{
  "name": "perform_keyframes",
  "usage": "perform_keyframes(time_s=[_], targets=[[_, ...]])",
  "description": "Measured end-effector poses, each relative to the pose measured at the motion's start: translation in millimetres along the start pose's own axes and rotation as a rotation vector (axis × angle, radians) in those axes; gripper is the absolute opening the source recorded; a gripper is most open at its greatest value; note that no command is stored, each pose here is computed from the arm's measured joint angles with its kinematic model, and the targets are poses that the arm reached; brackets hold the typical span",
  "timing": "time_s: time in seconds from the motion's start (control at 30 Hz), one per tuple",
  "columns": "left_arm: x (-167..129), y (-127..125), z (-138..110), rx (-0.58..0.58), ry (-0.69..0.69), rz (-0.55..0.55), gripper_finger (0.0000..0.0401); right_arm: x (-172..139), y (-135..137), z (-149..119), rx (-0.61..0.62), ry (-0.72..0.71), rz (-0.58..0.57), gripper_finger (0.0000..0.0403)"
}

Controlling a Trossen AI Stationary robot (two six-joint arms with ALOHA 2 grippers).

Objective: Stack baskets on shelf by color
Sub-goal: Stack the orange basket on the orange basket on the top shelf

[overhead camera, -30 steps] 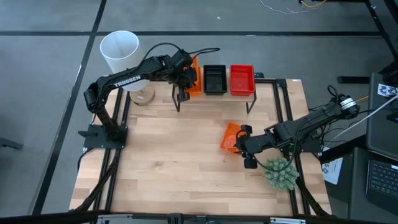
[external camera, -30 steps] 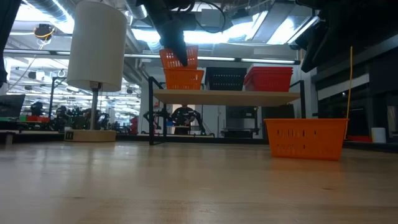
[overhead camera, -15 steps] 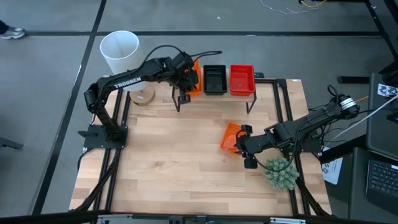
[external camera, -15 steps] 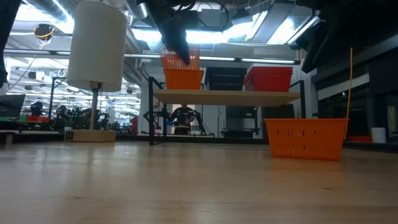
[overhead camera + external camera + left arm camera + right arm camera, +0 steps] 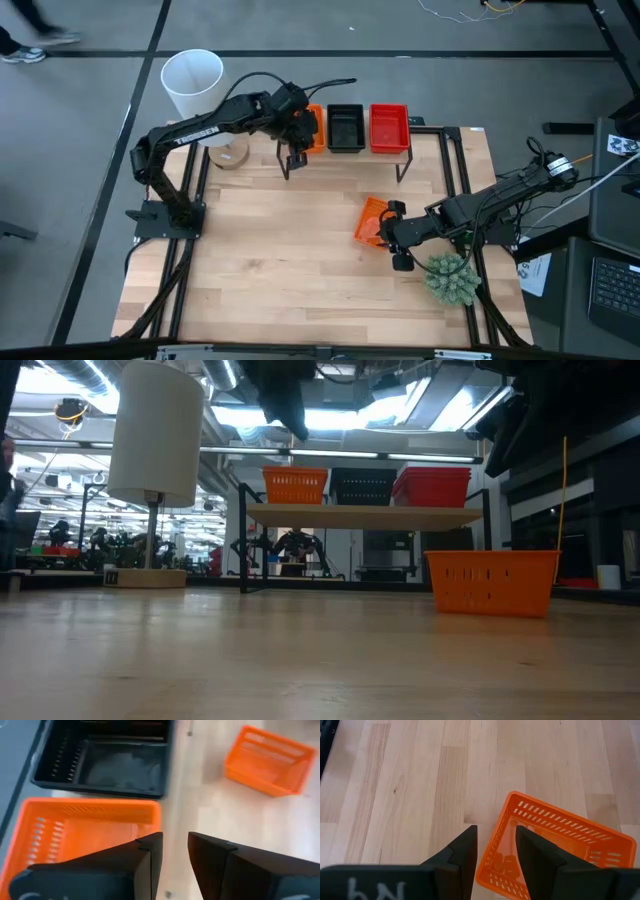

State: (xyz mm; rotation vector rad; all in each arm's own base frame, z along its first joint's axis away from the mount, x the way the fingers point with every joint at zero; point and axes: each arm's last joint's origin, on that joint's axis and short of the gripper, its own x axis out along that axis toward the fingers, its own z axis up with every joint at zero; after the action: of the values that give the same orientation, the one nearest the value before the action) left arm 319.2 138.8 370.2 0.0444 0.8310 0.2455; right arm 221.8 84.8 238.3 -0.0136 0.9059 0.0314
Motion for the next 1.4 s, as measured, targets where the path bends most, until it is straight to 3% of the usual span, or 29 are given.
perform_keyframes(time_s=[0.2, 0.43, 0.6, 0.77, 0.9, 1.13, 1.4], targets=[[-20.4, -28.7, -12.4, 0.006, 0.145, -0.081, 0.0081, 0.0, 0.0, 0.1, 0.112, -0.001, 0.0, 0.0133], [-11.5, -64.3, -37.1, 0.041, 0.373, -0.171, 0.008, 8.2, -0.1, 0.9, 0.428, -0.024, -0.076, 0.0133], [-7.3, -86.2, -71.3, -0.009, 0.547, -0.19, 0.008, 27.4, 7.7, -4.2, 0.43, 0.046, -0.095, 0.0133], [-20.4, -111.4, -110.6, -0.037, 0.565, -0.201, 0.008, 42.7, 9.3, -7.8, 0.417, 0.091, -0.128, 0.0133], [-38.8, -128.6, -140.7, -0.061, 0.368, -0.223, 0.008, 49.7, 9.9, -8.5, 0.416, 0.102, -0.134, 0.0133], [-51.9, -150.4, -191.1, 0.06, -0.219, -0.333, 0.008, 52.4, 10.6, -8.6, 0.417, 0.102, -0.132, 0.0133], [-45.2, -144.6, -255.1, -0.009, -0.487, -0.257, 0.008, 54.5, 11.5, -8.7, 0.416, 0.113, -0.117, 0.0133]])
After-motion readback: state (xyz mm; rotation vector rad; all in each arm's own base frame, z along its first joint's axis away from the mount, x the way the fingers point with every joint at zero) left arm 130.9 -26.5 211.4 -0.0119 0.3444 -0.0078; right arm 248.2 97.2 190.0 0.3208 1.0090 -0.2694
